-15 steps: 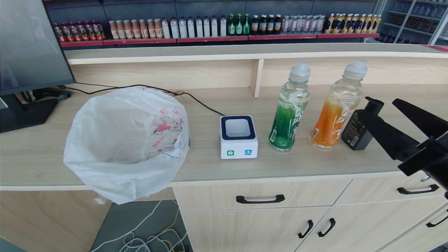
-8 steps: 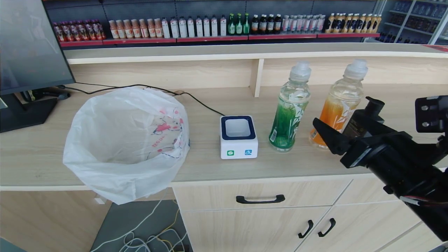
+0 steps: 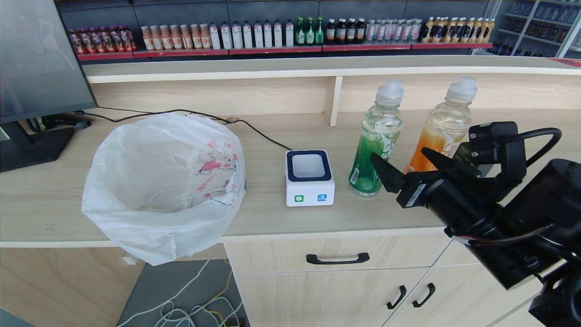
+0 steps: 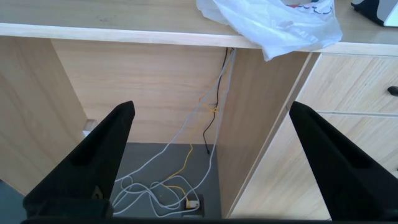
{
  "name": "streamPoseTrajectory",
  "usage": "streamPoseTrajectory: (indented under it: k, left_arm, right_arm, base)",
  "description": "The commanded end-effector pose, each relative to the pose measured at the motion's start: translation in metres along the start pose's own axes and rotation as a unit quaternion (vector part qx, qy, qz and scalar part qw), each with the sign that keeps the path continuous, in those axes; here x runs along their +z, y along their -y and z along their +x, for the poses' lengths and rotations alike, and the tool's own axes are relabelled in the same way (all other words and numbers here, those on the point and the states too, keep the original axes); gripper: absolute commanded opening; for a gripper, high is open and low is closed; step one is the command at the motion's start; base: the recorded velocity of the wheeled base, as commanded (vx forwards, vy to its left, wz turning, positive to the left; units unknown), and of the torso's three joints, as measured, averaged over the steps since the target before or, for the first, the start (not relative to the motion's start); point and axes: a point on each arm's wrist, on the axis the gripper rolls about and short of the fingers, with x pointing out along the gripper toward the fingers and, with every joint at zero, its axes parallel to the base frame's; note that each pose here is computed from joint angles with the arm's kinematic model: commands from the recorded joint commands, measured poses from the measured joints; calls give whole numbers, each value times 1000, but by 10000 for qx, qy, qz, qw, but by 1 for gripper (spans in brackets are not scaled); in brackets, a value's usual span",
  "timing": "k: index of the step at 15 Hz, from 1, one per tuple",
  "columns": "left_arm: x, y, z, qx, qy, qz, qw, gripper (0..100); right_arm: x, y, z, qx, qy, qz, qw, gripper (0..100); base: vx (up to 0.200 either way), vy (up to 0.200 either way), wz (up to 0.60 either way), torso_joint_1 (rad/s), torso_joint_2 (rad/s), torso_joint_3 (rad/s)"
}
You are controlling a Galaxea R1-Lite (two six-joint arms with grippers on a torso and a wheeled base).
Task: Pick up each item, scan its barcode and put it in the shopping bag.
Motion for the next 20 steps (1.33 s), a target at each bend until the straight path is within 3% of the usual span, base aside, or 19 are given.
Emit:
streamPoseTrajectory:
  k: [1, 20]
  left_arm:
    - [0, 0, 0, 1, 1, 2, 10000, 100]
    - [0, 0, 0, 1, -6, 2, 10000, 100]
  right_arm:
    - [-6, -2, 5, 4, -79, -30, 10000, 100]
    - [-23, -12, 54, -327, 54, -192, 9993, 100]
  base:
    - [0, 0, 0, 0, 0, 0]
    - [0, 0, 0, 0, 0, 0]
